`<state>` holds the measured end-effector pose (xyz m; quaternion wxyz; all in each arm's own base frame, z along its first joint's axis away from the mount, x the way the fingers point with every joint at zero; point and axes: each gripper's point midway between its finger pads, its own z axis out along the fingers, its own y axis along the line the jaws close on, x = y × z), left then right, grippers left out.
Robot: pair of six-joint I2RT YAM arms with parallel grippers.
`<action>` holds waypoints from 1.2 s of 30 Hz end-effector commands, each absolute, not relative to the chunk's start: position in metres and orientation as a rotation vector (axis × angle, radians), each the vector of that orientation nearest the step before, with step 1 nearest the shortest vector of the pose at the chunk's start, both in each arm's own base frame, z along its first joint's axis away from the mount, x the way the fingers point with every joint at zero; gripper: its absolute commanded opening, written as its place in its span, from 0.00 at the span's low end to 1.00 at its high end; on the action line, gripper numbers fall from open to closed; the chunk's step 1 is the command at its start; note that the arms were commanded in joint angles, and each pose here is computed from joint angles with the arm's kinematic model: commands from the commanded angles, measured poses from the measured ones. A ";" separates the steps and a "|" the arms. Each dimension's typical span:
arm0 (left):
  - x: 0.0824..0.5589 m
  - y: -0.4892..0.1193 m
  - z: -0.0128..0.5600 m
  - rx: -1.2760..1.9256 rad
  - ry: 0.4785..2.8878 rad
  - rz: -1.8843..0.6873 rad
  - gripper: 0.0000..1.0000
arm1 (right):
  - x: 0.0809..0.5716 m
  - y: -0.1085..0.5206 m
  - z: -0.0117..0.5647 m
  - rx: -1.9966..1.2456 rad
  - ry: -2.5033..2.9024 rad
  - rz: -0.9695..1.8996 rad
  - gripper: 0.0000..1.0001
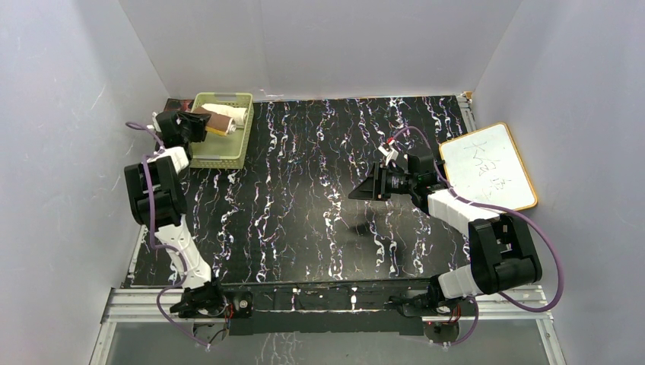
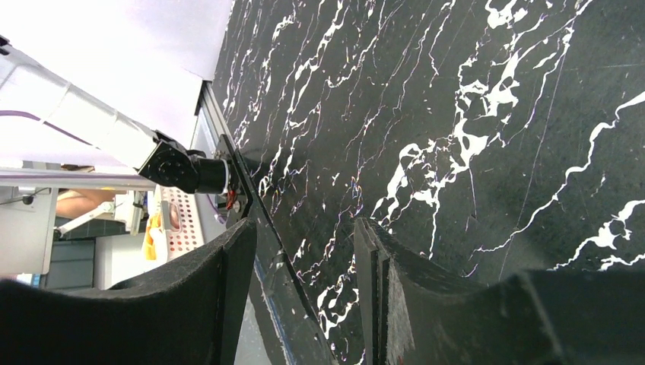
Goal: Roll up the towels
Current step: Place the towel in the bin.
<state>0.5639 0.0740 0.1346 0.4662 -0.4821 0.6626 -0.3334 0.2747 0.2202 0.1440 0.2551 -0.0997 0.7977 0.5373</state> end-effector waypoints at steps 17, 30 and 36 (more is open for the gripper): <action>0.613 0.048 0.089 -1.355 1.733 -0.758 0.43 | 0.279 0.220 0.149 -0.334 2.123 1.424 0.49; 0.612 0.056 0.086 -1.422 1.802 -0.656 0.70 | 0.280 0.219 0.143 -0.330 2.146 1.406 0.49; 0.607 0.058 0.100 -1.425 1.841 -0.592 0.82 | 0.279 0.218 0.143 -0.331 2.149 1.399 0.49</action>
